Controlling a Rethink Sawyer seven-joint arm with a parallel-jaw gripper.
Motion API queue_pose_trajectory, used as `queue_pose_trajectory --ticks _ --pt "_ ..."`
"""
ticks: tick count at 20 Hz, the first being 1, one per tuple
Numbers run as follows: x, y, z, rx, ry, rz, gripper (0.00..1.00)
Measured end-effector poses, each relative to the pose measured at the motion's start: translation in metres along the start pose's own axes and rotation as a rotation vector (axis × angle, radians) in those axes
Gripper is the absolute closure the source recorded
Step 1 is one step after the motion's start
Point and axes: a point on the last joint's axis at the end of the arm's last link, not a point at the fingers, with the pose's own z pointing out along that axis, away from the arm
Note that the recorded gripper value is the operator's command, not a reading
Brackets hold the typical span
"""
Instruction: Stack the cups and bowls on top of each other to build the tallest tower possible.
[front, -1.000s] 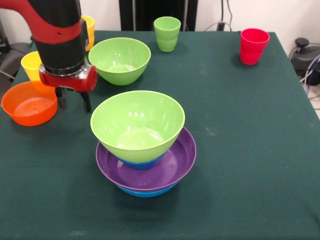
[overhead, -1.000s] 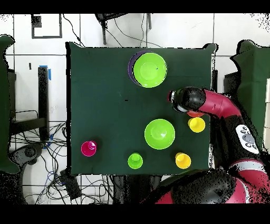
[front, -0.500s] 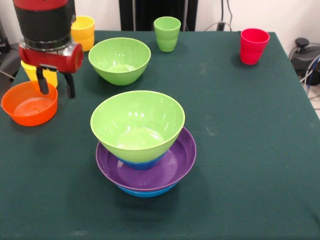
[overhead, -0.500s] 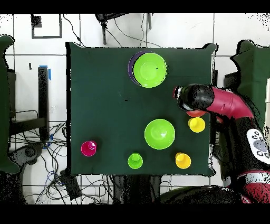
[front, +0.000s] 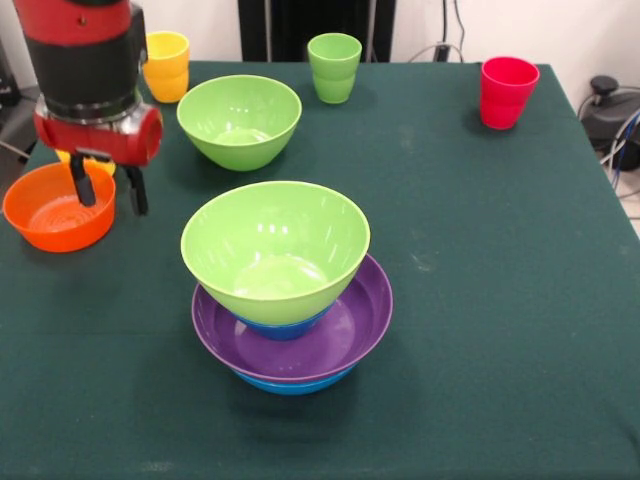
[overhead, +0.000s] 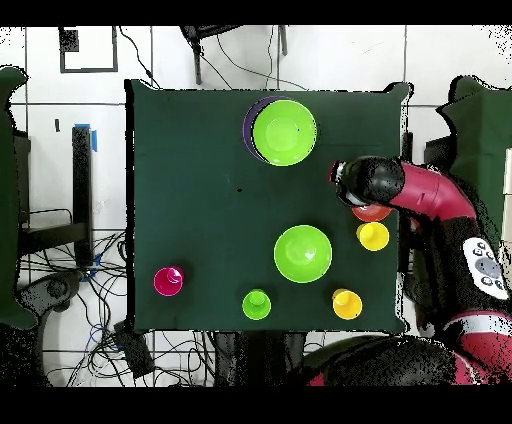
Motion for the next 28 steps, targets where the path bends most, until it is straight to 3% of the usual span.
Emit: queue_pose_trajectory --ticks 8,15,23,28 --pt "0.014 0.002 0.054 -0.023 0.046 0.009 0.0" --pt "0.03 0.002 0.077 -0.038 0.085 0.019 0.0" --pt "0.031 -0.017 0.063 -0.033 0.08 0.041 0.0" --pt "0.026 -0.043 0.034 -0.015 0.052 0.065 0.0"
